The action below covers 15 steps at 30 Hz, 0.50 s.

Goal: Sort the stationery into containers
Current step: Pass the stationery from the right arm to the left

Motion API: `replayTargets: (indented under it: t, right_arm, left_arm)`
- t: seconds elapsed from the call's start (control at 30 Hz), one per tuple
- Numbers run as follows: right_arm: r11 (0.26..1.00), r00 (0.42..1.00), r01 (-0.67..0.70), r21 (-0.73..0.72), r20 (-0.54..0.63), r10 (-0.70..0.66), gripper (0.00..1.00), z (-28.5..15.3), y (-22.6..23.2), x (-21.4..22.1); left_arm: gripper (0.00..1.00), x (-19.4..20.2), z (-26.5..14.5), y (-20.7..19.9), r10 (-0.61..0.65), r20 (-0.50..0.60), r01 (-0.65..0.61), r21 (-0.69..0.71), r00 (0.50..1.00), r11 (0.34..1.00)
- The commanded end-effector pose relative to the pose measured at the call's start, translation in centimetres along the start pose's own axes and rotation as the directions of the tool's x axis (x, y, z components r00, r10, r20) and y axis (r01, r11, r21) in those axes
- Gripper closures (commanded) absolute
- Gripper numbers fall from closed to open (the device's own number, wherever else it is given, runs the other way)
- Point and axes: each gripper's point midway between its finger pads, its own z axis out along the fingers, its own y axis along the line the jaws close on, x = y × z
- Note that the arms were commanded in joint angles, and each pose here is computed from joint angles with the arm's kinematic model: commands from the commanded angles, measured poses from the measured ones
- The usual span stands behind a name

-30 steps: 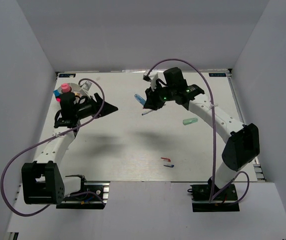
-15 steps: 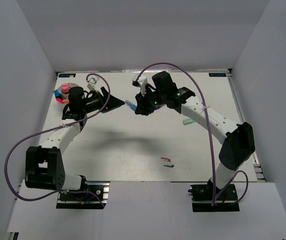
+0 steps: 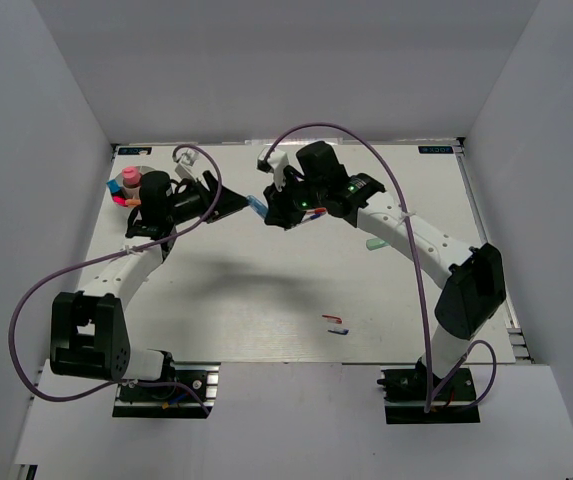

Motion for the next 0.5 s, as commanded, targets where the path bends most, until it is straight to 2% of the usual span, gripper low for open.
replayTargets:
  t: [0.0, 0.1, 0.3, 0.47]
  right_arm:
    - [0.998, 1.0, -0.023, 0.058, 0.014, 0.023, 1.0, 0.2, -1.0, -0.6]
    - [0.993, 0.999, -0.052, 0.102, 0.02, 0.05, 1.0, -0.1, -1.7, -0.7]
    - [0.987, 0.996, -0.085, 0.14, 0.014, 0.083, 1.0, 0.0, -2.5, -0.4]
    - [0.992, 0.998, -0.07, 0.103, 0.001, 0.07, 1.0, 0.2, -1.8, 0.0]
  left_arm:
    - [0.35, -1.2, -0.4, -1.9, 0.022, 0.046, -0.023, 0.005, 0.999, 1.0]
    - [0.34, -1.3, -0.9, -0.9, -0.035, 0.069, 0.037, -0.03, 0.997, 0.999]
    - [0.35, -1.5, -0.8, -1.5, -0.066, 0.08, 0.065, 0.007, 0.995, 0.998]
    - [0.38, -2.4, -0.8, -2.0, -0.053, 0.097, 0.05, 0.03, 0.994, 0.998]
